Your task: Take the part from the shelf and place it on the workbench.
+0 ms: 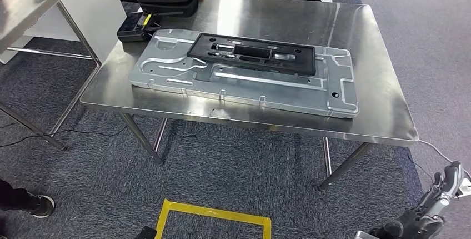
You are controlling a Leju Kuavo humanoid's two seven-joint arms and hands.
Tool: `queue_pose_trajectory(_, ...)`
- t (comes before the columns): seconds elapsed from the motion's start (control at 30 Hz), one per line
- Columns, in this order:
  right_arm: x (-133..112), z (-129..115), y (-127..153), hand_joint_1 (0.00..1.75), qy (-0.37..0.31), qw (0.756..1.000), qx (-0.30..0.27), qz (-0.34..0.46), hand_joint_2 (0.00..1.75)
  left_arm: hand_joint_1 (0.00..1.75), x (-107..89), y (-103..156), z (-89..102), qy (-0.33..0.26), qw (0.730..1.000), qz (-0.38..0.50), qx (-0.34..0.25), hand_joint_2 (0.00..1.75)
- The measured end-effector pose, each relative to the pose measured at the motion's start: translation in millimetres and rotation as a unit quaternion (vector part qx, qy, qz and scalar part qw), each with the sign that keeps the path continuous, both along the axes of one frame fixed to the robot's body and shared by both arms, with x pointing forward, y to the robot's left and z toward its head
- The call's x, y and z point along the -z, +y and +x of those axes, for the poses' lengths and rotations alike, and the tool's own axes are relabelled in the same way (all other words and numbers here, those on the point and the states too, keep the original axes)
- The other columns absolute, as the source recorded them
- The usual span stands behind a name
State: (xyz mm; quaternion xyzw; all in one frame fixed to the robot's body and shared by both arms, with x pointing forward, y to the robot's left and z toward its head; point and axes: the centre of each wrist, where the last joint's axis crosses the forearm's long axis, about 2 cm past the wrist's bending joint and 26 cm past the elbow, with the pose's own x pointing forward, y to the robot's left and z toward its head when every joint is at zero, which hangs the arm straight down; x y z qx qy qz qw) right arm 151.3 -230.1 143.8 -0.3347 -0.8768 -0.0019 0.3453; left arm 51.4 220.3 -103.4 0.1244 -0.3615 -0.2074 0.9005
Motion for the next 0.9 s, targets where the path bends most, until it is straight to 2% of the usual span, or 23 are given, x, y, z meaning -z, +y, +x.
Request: queue_pose_trajectory(0.9, 6.5, -0.3, 4.4, 0.0, 0.013, 1.0, 0.004, -0.003, 0.0, 0.0, 0.1, -0.1, -0.9, -0.001, 1.0, -0.001, -0.003, 0.0)
